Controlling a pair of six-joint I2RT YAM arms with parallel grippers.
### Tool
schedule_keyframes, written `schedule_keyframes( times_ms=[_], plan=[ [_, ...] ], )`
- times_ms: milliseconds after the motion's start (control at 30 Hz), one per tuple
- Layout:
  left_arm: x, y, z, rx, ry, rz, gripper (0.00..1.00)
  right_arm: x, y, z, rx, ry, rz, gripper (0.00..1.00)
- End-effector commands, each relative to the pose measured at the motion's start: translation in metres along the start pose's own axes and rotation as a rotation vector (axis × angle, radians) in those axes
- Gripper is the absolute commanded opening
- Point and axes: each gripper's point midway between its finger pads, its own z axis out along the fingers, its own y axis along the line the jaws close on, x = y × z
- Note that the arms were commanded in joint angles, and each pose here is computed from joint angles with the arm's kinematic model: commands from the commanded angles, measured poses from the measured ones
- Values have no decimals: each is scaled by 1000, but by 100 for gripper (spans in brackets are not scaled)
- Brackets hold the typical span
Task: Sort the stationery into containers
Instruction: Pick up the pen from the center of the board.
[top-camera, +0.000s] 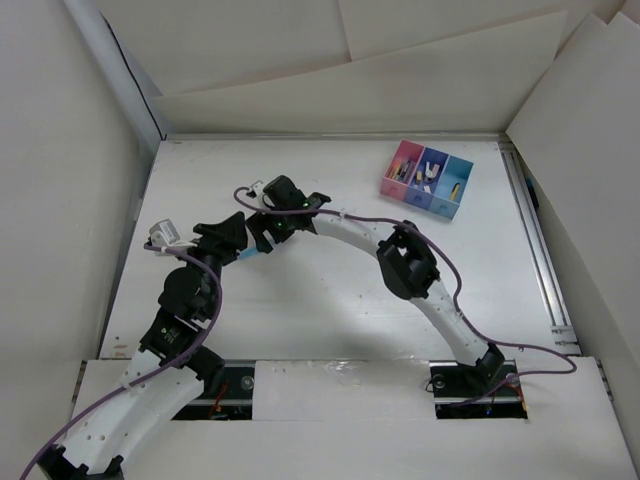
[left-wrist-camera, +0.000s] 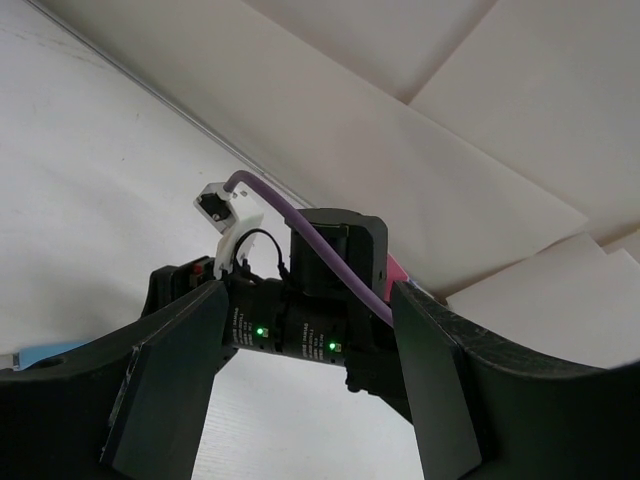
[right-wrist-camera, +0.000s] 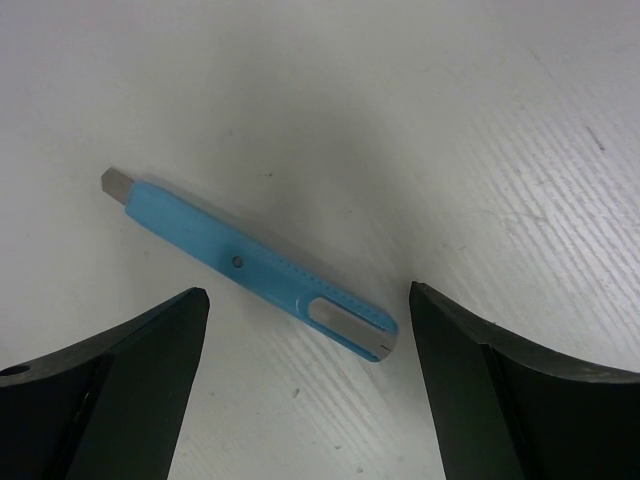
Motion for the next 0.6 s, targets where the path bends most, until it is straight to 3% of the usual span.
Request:
schedule_keyframes(
  times_ms=[0,167,433,567],
  plan=[
    [-7,-2,0,8,-28,-10,63,20,16,5,-65,74,-1,87],
    [-7,-1,-2,8,-28,-10,63,44,22,11,-82,119,1,78],
    [-14,-2,-6,13,-47,-21,63,56,27,1,-86,55,98,72],
    [-15,0,-5,6,-53,-21,63,55,20,1,-39,40,115,62]
  ],
)
